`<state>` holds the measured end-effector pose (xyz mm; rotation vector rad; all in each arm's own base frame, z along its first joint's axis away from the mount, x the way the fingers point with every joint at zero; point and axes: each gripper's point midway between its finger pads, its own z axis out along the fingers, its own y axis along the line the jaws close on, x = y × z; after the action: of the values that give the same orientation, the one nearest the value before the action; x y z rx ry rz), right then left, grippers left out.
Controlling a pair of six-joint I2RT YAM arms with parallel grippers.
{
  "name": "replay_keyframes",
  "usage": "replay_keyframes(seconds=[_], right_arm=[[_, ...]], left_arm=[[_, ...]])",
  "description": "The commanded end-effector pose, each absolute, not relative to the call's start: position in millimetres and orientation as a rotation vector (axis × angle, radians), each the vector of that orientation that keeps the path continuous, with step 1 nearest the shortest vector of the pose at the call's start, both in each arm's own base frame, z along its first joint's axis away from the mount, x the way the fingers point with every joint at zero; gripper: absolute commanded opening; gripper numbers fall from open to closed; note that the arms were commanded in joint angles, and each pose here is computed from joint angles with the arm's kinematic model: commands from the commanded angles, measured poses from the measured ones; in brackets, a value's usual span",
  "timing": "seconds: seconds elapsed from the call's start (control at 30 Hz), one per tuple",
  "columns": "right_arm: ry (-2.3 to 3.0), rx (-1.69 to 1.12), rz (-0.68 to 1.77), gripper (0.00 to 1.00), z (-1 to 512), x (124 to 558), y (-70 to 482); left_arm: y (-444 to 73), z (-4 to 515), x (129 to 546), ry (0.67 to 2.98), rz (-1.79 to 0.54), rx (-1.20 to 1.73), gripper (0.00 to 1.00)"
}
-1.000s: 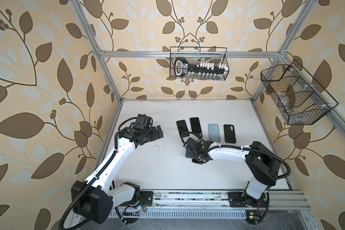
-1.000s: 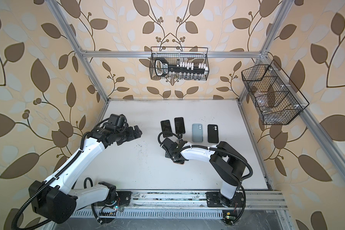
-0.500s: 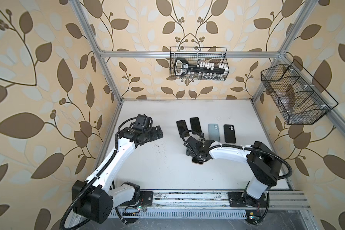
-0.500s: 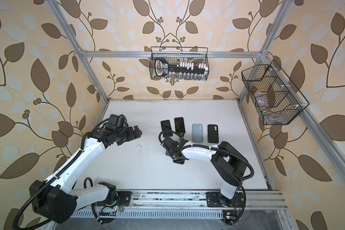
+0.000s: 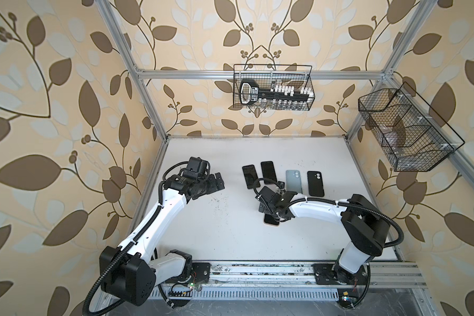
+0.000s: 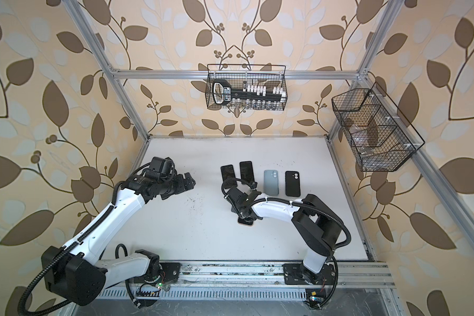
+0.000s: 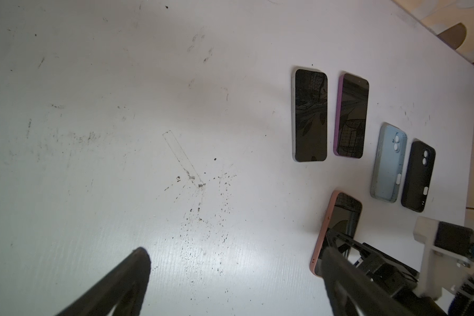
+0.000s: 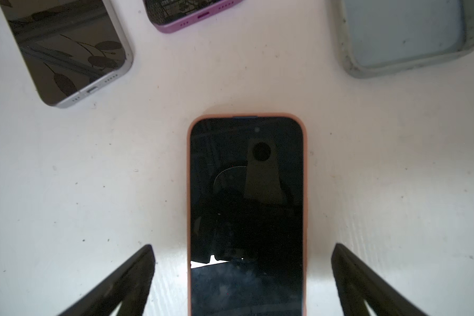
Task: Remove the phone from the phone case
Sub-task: 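Lower the right gripper onto the pink-cased phone and close on it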
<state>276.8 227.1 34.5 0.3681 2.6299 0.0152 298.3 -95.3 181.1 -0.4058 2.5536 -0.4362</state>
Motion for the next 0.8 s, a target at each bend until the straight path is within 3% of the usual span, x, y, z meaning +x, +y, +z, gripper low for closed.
replay_keyframes(seconds=[0.0, 0.4, 0.63, 0.77], right_arm=[[2.676, 0.358, -0.044, 0.98, 17.2, 267.9, 221.9], [2.73, 0.299, -0.074, 0.95, 0.1, 268.3, 232.6], [2.744, 0.247, -0.068, 0.86, -3.3, 268.3, 239.4], [2.737, 0.203, -0.044, 0.72, -1.8, 270.7, 244.7]], left_arm=[[-94.1, 181.8, 300.4, 2.547, -0.446, -0.392, 0.99], [-93.0, 181.1, 299.1, 2.549, -0.439, -0.393, 0.99], [-95.0, 178.2, 299.2, 2.556, -0.454, -0.398, 0.99], [-97.1, 172.5, 297.9, 2.576, -0.465, -0.405, 0.99]])
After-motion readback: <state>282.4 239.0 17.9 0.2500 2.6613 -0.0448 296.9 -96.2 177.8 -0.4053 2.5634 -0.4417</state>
